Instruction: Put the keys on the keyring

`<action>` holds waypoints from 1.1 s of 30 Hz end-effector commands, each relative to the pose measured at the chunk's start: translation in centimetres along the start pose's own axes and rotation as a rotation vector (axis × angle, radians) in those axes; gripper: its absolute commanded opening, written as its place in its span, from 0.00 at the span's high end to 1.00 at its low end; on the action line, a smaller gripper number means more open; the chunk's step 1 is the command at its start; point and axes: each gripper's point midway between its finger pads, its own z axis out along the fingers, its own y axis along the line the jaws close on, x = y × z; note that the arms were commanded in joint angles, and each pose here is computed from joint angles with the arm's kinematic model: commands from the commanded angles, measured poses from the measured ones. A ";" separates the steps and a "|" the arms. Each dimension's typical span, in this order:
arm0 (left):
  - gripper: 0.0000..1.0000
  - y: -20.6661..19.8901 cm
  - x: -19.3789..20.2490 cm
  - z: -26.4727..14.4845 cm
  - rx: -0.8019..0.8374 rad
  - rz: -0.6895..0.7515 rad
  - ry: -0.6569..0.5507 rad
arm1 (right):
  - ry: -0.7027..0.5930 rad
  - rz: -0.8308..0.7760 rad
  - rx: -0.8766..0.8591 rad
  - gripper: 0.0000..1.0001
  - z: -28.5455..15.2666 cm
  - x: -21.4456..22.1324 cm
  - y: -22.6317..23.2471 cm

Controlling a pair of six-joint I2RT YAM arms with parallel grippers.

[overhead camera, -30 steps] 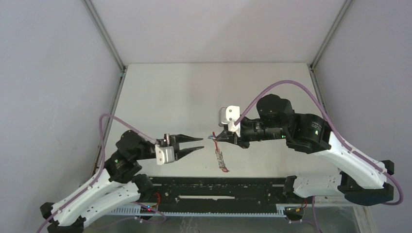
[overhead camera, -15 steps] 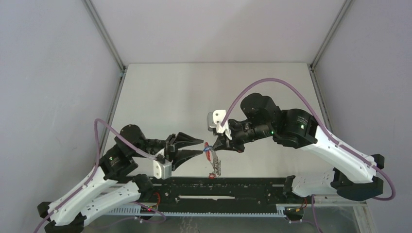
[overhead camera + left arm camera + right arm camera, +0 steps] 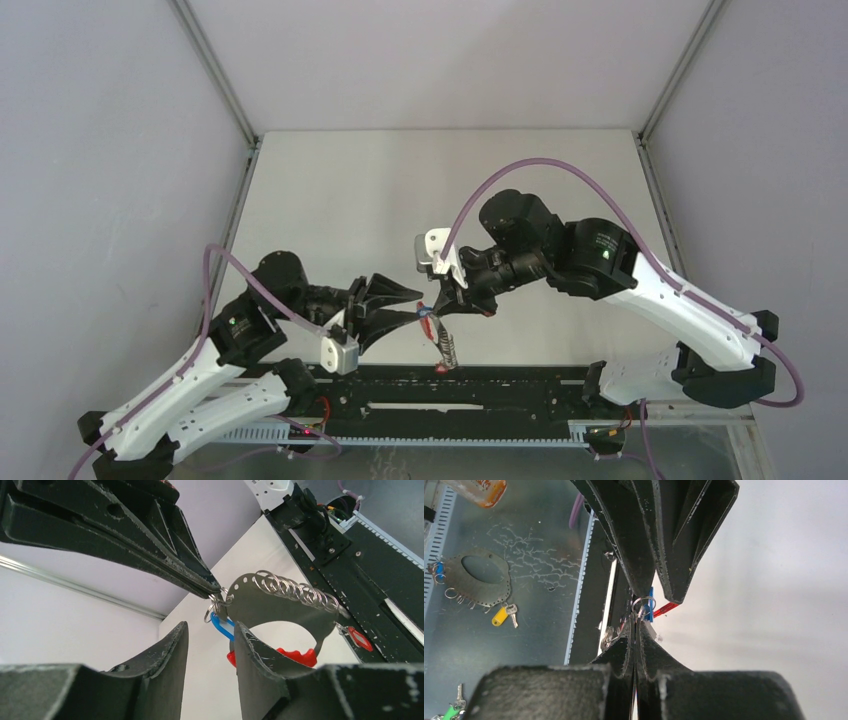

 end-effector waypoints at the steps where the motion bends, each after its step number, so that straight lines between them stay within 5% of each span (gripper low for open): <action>1: 0.58 0.8 -2.5 0.1 0.011 0.032 -0.078 | -0.054 -0.017 0.001 1.00 -0.7 -1.9 0.0; 21: 0.99 -0.8 -0.8 0.6 0.058 0.178 -0.031 | -0.122 0.043 0.116 1.00 -0.9 -2.3 -2.5; 26: 1.00 -0.2 1.4 0.6 0.017 0.336 0.069 | -0.207 0.084 0.184 1.00 -1.5 -2.8 -3.7; 33: 1.00 0.9 2.5 0.8 -0.043 0.337 0.144 | -0.257 0.124 0.205 1.00 -1.3 -2.8 -4.0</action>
